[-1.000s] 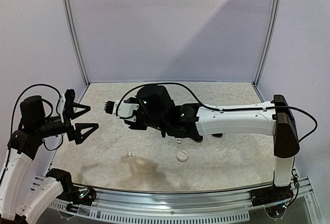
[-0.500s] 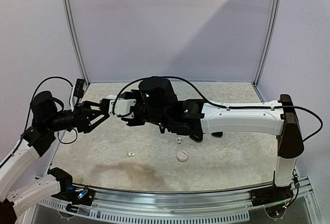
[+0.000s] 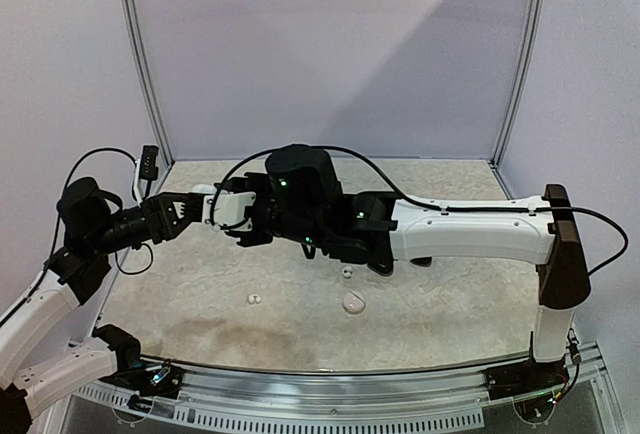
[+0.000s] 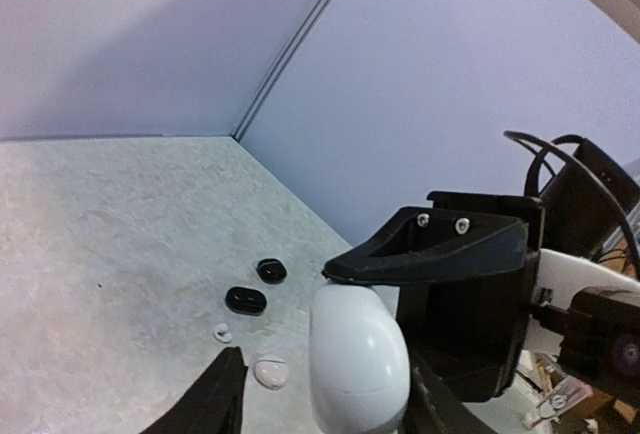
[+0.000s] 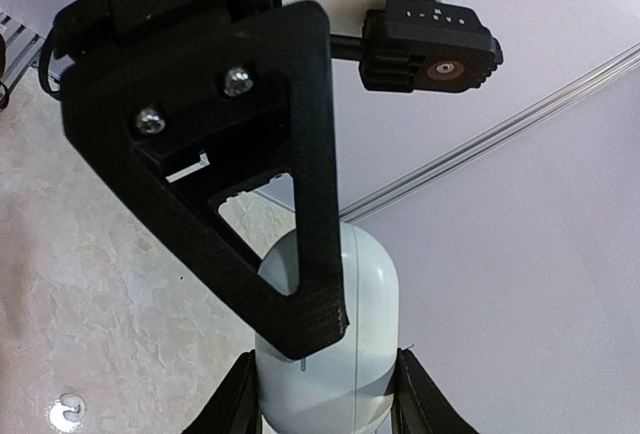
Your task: Insert the wireless bluetooth earbuds into the charging case
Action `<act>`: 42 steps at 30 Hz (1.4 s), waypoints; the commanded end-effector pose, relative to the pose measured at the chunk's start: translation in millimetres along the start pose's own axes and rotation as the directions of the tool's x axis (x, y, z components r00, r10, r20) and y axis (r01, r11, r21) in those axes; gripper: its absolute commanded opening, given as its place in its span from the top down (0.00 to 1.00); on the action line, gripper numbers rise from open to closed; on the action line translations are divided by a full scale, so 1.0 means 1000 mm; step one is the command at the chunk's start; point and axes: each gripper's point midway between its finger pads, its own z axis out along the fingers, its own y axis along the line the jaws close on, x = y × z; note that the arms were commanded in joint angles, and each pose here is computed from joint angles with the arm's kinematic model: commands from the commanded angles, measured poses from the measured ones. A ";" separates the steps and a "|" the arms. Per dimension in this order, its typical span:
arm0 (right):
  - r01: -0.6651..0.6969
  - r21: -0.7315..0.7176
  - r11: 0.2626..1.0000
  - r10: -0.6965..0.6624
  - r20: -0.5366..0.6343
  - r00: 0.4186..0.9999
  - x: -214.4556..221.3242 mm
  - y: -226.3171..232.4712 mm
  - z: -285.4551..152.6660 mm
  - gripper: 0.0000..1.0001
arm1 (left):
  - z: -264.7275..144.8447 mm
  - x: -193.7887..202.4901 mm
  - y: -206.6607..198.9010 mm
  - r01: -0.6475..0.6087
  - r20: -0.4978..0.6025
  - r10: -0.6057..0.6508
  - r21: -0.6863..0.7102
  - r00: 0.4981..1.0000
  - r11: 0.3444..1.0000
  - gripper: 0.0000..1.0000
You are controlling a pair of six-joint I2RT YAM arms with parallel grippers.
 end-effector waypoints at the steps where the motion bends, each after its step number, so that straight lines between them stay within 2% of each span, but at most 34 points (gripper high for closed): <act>1: -0.011 0.017 1.000 0.010 0.049 0.999 -0.018 -0.013 -0.005 0.93 | 0.000 -0.003 -0.013 -0.014 0.012 0.013 0.055 1.000 0.998 0.69; 7: 0.000 0.001 1.000 0.000 0.049 0.999 -0.018 -0.011 -0.006 0.92 | -0.002 -0.001 -0.020 -0.047 -0.011 0.048 0.082 0.999 0.996 1.00; 8: -0.004 -0.003 1.000 0.004 0.048 0.999 -0.018 -0.011 -0.006 0.89 | -0.002 0.000 -0.021 -0.053 -0.012 0.054 0.085 0.998 0.995 1.00; 9: -0.007 -0.010 1.000 0.007 0.047 0.999 -0.018 -0.011 -0.007 0.80 | -0.002 0.001 -0.021 -0.065 -0.013 0.067 0.086 0.998 0.994 1.00; 12: -0.061 -0.062 0.996 0.063 0.033 0.997 -0.018 -0.013 -0.014 0.38 | -0.005 0.008 -0.021 -0.154 -0.034 0.158 0.084 0.987 0.984 1.00; 13: -0.098 -0.109 0.989 0.102 0.030 0.994 -0.016 -0.013 -0.017 0.29 | -0.006 0.010 -0.023 -0.209 -0.045 0.214 0.093 0.976 0.973 1.00; 14: -0.133 -0.170 0.976 0.140 0.030 0.990 -0.016 -0.011 -0.022 0.25 | -0.008 0.013 -0.026 -0.275 -0.052 0.281 0.108 0.958 0.955 1.00; 17: -0.281 -0.393 0.875 0.324 0.047 0.945 -0.022 -0.004 -0.047 0.23 | -0.016 0.023 -0.030 -0.466 -0.069 0.477 0.132 0.876 0.875 1.00; 20: -0.385 -0.547 0.743 0.471 0.020 0.882 -0.029 0.004 -0.065 0.23 | -0.022 0.030 -0.041 -0.580 -0.046 0.598 0.190 0.800 0.792 1.00; 23: -0.448 -0.616 0.648 0.548 -0.033 0.836 -0.032 0.015 -0.069 0.23 | -0.022 0.032 -0.047 -0.585 -0.039 0.608 0.227 0.793 0.779 1.00; 27: -0.535 -0.617 0.577 0.608 -0.113 0.786 -0.026 0.024 -0.058 0.25 | -0.023 0.034 -0.053 -0.593 -0.027 0.618 0.250 0.786 0.765 1.00; 30: -0.541 -0.651 0.532 0.623 -0.131 0.771 -0.027 0.034 -0.055 0.28 | -0.024 0.034 -0.056 -0.597 -0.021 0.622 0.258 0.783 0.760 1.00; 33: -0.557 -0.649 0.519 0.634 -0.145 0.760 -0.025 0.037 -0.048 0.33 | -0.025 0.033 -0.058 -0.595 -0.018 0.621 0.261 0.784 0.760 1.00; 35: -0.560 -0.651 0.512 0.646 -0.138 0.751 -0.027 0.037 -0.044 0.41 | -0.025 0.034 -0.058 -0.584 -0.025 0.610 0.262 0.792 0.768 1.00; 39: -0.557 -0.666 0.496 0.664 -0.121 0.737 -0.032 0.038 -0.040 0.70 | -0.022 0.036 -0.052 -0.530 -0.048 0.554 0.232 0.831 0.816 1.00; 42: -0.547 -0.679 0.490 0.668 -0.111 0.736 -0.035 0.039 -0.041 0.81 | -0.022 0.034 -0.051 -0.502 -0.042 0.522 0.221 0.852 0.836 1.00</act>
